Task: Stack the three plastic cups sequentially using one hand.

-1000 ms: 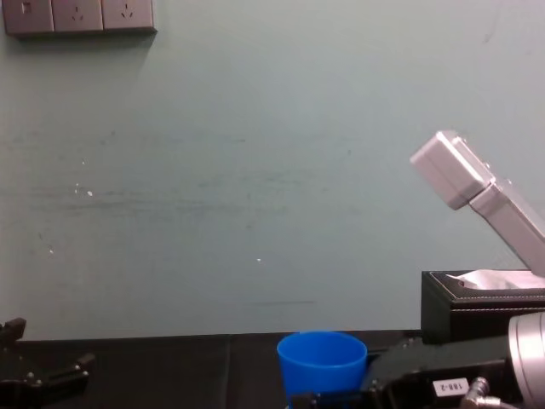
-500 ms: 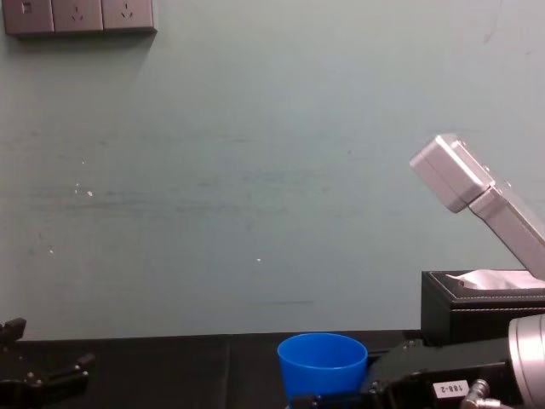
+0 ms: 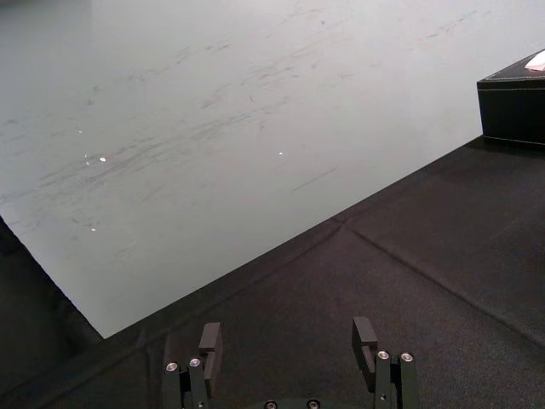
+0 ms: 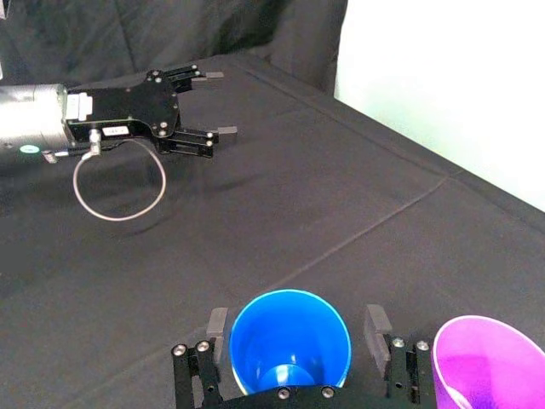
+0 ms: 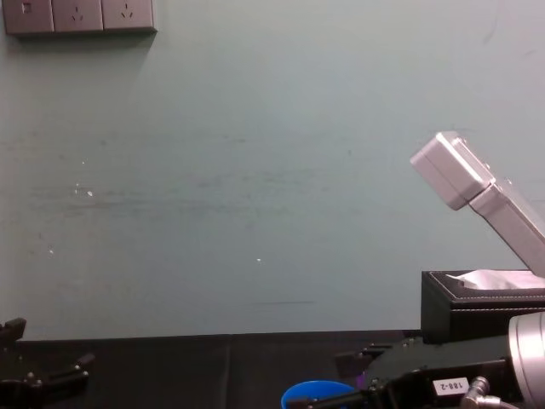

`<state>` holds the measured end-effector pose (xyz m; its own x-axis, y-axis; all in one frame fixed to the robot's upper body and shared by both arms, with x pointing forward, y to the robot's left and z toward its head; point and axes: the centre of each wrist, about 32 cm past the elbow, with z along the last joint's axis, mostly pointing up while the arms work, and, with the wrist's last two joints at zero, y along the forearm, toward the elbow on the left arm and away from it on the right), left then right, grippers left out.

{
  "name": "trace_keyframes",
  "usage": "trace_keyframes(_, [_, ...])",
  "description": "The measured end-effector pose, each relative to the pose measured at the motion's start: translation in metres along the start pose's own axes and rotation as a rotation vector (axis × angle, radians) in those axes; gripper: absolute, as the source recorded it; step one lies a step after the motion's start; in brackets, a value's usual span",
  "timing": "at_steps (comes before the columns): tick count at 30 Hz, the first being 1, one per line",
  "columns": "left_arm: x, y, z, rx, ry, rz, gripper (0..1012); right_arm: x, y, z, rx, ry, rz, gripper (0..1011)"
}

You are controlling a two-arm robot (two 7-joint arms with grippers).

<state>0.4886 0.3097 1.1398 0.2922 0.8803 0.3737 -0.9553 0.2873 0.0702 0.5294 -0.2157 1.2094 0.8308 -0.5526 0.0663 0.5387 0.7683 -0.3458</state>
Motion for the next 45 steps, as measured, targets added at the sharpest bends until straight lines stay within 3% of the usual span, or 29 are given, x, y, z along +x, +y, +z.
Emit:
trace_keyframes(8, [0.0,0.0,0.0,0.0,0.0,0.0,1000,-0.0001,-0.001,0.0,0.006,-0.001,-0.001,1004])
trace_keyframes(16, [0.0,0.0,0.0,0.0,0.0,0.0,1000,-0.0042,-0.015,0.006,0.188,-0.052,-0.065,1004])
trace_keyframes(21, [0.0,0.0,0.0,0.0,0.0,0.0,1000,-0.0053,-0.029,0.009,0.224,-0.068,-0.111,1004])
trace_keyframes(28, [0.0,0.0,0.0,0.0,0.0,0.0,1000,-0.009,-0.06,-0.003,0.162,-0.05,-0.182,1004])
trace_keyframes(35, [0.0,0.0,0.0,0.0,0.0,0.0,1000,-0.0118,-0.086,-0.031,0.07,0.034,-0.252,1004])
trace_keyframes(40, [0.0,0.0,0.0,0.0,0.0,0.0,1000,-0.0084,-0.088,-0.041,0.029,0.104,-0.268,1004])
trace_keyframes(45, [0.0,0.0,0.0,0.0,0.0,0.0,1000,-0.0018,-0.081,-0.041,0.0,0.137,-0.259,1004])
